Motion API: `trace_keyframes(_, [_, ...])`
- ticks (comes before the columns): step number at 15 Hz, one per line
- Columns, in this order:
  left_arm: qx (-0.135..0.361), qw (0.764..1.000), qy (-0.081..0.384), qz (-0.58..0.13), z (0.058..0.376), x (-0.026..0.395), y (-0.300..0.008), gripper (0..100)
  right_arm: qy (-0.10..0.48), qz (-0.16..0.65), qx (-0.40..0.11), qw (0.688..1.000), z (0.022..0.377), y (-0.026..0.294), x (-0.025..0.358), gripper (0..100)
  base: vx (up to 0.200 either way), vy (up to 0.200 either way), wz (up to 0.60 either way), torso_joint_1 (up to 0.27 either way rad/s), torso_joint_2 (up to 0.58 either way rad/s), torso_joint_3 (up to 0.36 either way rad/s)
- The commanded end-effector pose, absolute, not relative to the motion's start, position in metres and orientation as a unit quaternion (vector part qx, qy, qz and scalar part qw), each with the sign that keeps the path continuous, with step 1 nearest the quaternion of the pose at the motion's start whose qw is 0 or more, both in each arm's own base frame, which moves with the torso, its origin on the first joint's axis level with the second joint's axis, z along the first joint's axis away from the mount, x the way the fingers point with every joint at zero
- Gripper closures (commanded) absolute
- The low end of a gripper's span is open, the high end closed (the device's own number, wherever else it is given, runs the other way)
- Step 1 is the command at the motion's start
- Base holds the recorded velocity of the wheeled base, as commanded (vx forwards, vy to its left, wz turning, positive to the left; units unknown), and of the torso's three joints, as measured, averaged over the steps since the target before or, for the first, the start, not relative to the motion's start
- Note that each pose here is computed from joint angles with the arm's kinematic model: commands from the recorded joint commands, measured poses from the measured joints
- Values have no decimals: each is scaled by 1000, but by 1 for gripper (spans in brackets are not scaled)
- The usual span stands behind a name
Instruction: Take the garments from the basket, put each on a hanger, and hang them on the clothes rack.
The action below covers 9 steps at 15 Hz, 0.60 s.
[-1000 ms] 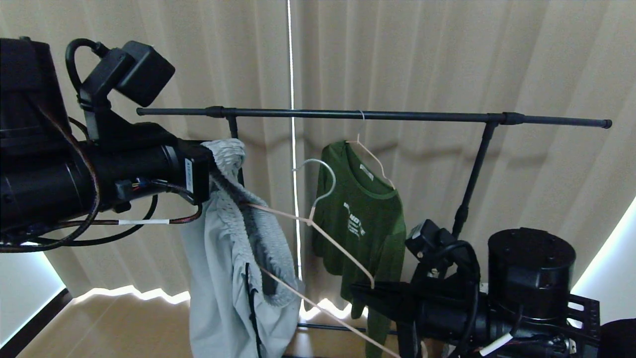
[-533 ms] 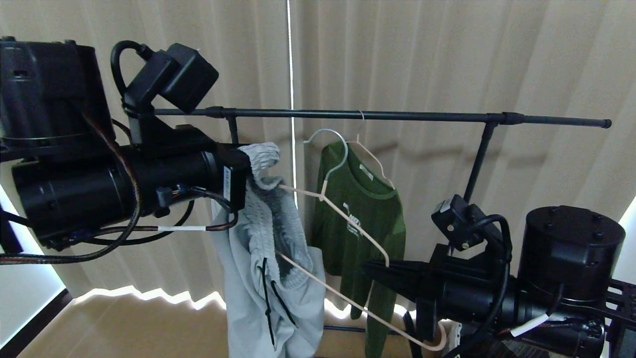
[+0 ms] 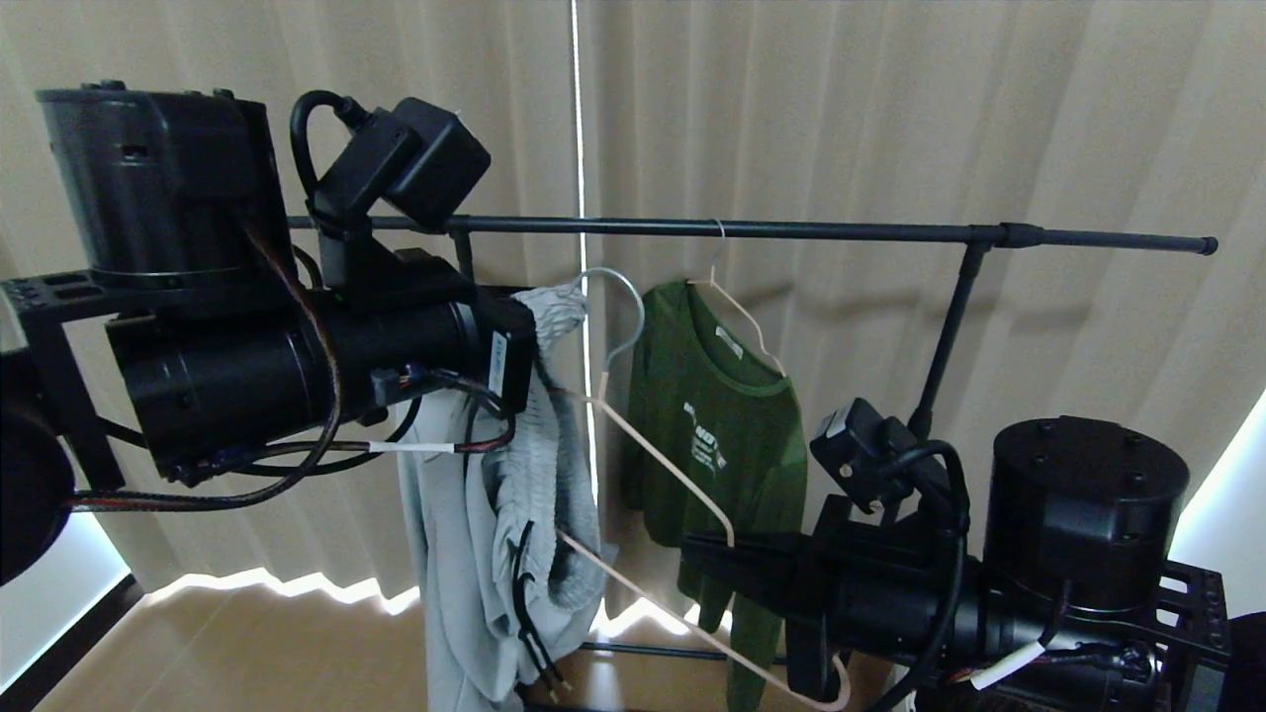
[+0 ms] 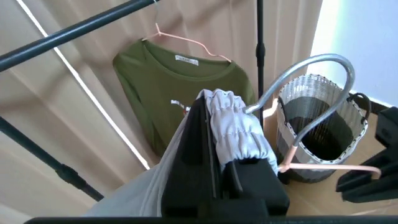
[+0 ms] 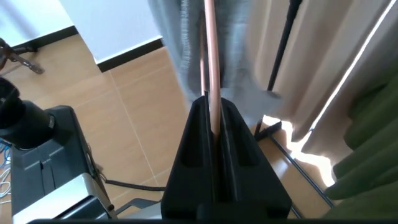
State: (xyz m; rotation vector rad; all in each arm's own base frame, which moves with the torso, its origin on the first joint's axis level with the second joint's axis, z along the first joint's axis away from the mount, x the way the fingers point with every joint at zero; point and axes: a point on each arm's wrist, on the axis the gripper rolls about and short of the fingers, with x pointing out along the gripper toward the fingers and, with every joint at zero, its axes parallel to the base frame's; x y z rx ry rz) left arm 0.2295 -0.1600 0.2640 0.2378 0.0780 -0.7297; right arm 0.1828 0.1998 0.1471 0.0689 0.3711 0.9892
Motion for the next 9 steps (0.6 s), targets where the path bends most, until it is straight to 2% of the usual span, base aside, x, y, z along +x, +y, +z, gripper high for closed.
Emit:
trace_keyframes(1, [118, 926, 47, -355, 258, 224, -155, 100, 178, 469, 33, 865, 146, 200, 185, 100, 0, 0, 0, 0, 0, 0])
trace_keyframes(4, [139, 924, 46, -353, 254, 214, -146, 100, 169, 457, 38, 872, 150, 194, 190, 100, 0, 0, 0, 0, 0, 0])
trace_keyframes(6, [191, 926, 47, -322, 246, 213, -133, 100, 164, 451, 41, 876, 152, 189, 192, 100, 0, 0, 0, 0, 0, 0])
trace_keyframes(9, [201, 927, 56, -311, 240, 213, -130, 100, 158, 446, 44, 880, 155, 186, 194, 100, 0, 0, 0, 0, 0, 0])
